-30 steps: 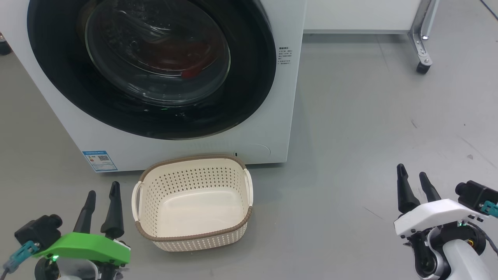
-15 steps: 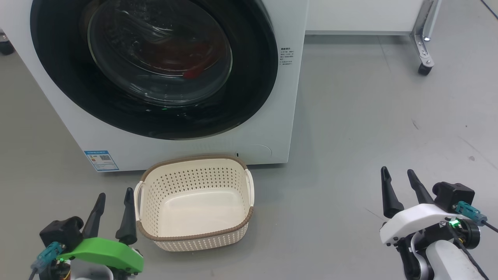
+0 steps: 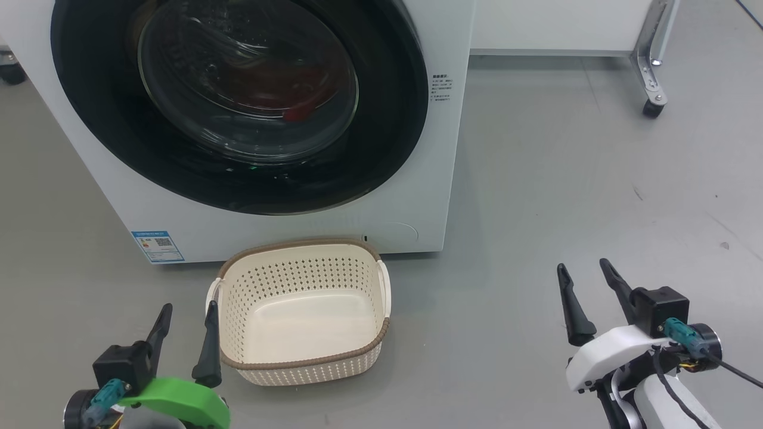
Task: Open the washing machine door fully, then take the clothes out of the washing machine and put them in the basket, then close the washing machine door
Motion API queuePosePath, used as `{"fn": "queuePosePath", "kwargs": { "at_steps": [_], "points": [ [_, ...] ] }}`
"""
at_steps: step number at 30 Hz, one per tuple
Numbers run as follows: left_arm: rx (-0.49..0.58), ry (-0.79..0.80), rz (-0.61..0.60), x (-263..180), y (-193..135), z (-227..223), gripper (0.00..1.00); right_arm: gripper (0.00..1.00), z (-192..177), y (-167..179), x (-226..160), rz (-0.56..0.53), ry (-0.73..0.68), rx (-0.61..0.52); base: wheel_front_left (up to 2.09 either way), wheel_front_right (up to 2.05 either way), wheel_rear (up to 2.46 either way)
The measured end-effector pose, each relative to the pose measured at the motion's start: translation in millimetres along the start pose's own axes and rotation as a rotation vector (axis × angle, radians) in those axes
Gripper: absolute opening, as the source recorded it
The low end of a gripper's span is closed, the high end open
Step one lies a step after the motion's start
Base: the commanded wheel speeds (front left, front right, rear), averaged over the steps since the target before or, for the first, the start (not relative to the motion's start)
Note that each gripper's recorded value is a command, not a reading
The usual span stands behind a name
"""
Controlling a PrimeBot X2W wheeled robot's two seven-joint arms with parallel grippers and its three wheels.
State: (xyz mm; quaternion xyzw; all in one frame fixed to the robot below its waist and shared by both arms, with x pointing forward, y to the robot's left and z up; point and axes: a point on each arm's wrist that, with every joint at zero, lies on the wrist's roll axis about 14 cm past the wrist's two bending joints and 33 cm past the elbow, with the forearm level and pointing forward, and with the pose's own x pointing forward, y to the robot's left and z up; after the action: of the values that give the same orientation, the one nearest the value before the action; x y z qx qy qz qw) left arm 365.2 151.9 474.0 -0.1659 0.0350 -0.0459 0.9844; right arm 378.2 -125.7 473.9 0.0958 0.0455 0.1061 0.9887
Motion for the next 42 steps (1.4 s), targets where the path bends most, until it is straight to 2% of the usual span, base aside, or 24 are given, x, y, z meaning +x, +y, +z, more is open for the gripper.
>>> {"fn": "queuePosePath", "kwargs": {
  "at_steps": [13, 42],
  "points": [
    [0.123, 0.001, 0.008, -1.3, 2.5, -6.0, 1.00, 1.00, 1.0, 3.1, 0.3, 0.011, -0.025, -0.138, 0.00, 0.00, 0.00],
    [0.097, -0.016, 0.051, 1.6, 11.2, -1.1, 1.00, 1.00, -2.3, -8.3, -3.3, -0.082, -0.031, -0.070, 0.00, 0.00, 0.00]
  ]
}}
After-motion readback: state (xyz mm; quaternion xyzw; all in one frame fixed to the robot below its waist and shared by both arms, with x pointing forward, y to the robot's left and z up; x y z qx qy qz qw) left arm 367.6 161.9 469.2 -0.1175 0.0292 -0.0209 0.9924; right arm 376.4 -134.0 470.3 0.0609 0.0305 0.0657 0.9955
